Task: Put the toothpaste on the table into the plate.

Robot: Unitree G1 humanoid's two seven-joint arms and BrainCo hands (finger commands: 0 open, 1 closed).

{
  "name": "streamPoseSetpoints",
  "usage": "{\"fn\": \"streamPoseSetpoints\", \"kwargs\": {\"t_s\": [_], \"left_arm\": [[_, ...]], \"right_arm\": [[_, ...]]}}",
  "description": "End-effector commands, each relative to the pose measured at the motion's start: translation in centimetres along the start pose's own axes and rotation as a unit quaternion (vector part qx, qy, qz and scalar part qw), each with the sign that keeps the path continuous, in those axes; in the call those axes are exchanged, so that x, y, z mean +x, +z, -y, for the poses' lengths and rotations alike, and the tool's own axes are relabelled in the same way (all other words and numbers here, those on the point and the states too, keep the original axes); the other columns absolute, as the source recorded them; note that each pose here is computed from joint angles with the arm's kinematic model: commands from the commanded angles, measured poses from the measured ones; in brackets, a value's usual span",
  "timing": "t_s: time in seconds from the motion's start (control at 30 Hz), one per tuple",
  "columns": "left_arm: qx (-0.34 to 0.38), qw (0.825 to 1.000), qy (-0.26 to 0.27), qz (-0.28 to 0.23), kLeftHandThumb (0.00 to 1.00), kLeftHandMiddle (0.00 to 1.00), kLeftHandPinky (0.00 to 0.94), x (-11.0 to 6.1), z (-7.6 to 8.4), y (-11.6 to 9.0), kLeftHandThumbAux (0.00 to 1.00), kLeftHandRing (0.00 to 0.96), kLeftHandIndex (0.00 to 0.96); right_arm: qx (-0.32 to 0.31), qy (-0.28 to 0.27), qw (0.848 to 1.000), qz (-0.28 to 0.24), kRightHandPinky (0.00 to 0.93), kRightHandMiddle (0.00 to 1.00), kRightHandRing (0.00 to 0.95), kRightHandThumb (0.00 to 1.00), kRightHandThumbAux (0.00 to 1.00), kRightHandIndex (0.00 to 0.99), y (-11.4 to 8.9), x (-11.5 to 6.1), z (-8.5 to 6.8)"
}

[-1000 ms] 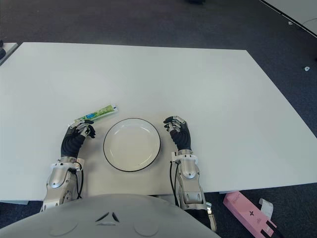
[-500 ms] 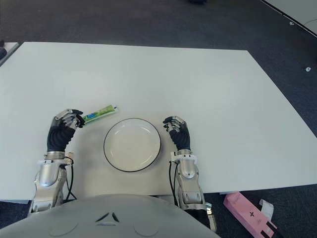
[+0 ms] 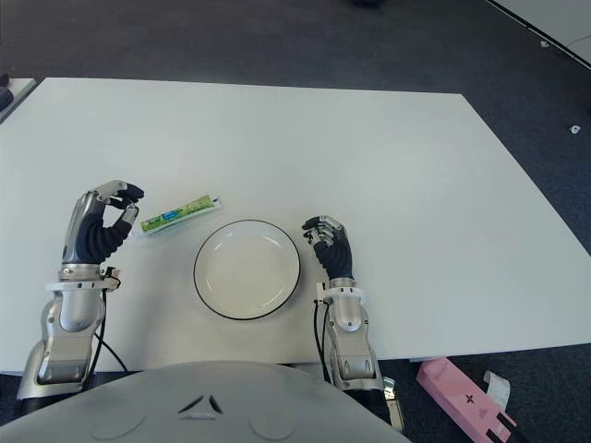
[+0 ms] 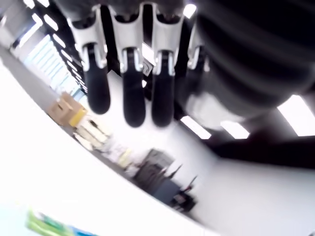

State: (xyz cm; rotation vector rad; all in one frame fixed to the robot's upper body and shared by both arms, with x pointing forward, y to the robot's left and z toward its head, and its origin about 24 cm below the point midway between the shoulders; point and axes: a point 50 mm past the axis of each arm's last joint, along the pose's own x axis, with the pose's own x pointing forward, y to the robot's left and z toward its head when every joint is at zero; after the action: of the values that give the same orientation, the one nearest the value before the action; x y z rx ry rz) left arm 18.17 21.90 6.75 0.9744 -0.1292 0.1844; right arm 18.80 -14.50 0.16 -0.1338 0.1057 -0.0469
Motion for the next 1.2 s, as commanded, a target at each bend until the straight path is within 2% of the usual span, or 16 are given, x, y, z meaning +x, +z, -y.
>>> {"fn": "streamPoseSetpoints", "kwargs": {"t_s": [0.03, 0.13, 0.23, 0.33, 0.53, 0.83, 1.2], "left_arm": [[0.059, 0.996, -0.054, -0.042, 0.565, 0.236, 0.316, 0.5, -0.1, -0.3, 0.352, 0.278, 0.232], [0.092, 0.989, -0.09, -0.07, 0.569, 0.158, 0.251, 0.9, -0.5, -0.5, 0.282, 0.199, 0.1], [0.12, 0.982, -0.117, -0.085, 0.569, 0.095, 0.181, 1.3, -0.7, -0.5, 0.247, 0.129, 0.032], [0.162, 0.972, -0.143, -0.092, 0.567, 0.035, 0.11, 2.1, -1.0, -0.4, 0.225, 0.052, 0.01], [0.201, 0.963, -0.161, -0.082, 0.549, 0.003, 0.017, 3.1, -0.8, -0.3, 0.185, 0.005, 0.0], [0.255, 0.942, -0.216, -0.033, 0.516, 0.0, 0.0, 4.2, 0.7, -1.1, 0.139, 0.0, 0.0], [0.29, 0.918, -0.271, -0.005, 0.512, 0.0, 0.0, 4.9, 2.0, -2.2, 0.108, 0.0, 0.0]], "right_arm": [[-0.005, -0.004, 1.0, -0.015, 0.478, 0.479, 0.476, 0.71, 0.729, 0.428, -0.4, 0.0, 0.1], [-0.006, -0.007, 1.0, -0.015, 0.478, 0.477, 0.475, 0.71, 0.729, 0.428, -0.4, 0.0, 0.1], [-0.005, -0.009, 1.0, -0.016, 0.468, 0.473, 0.47, 0.71, 0.729, 0.428, -0.4, -0.1, 0.1], [-0.003, -0.01, 1.0, -0.018, 0.466, 0.471, 0.466, 0.71, 0.729, 0.428, -0.4, -0.1, 0.1], [0.001, -0.008, 1.0, -0.02, 0.473, 0.479, 0.472, 0.71, 0.729, 0.428, -0.5, -0.1, 0.2], [0.005, -0.009, 1.0, -0.02, 0.472, 0.484, 0.476, 0.71, 0.728, 0.428, -0.5, -0.1, 0.2], [0.005, -0.013, 1.0, -0.023, 0.468, 0.473, 0.467, 0.709, 0.728, 0.428, -0.4, -0.3, 0.2]]}}
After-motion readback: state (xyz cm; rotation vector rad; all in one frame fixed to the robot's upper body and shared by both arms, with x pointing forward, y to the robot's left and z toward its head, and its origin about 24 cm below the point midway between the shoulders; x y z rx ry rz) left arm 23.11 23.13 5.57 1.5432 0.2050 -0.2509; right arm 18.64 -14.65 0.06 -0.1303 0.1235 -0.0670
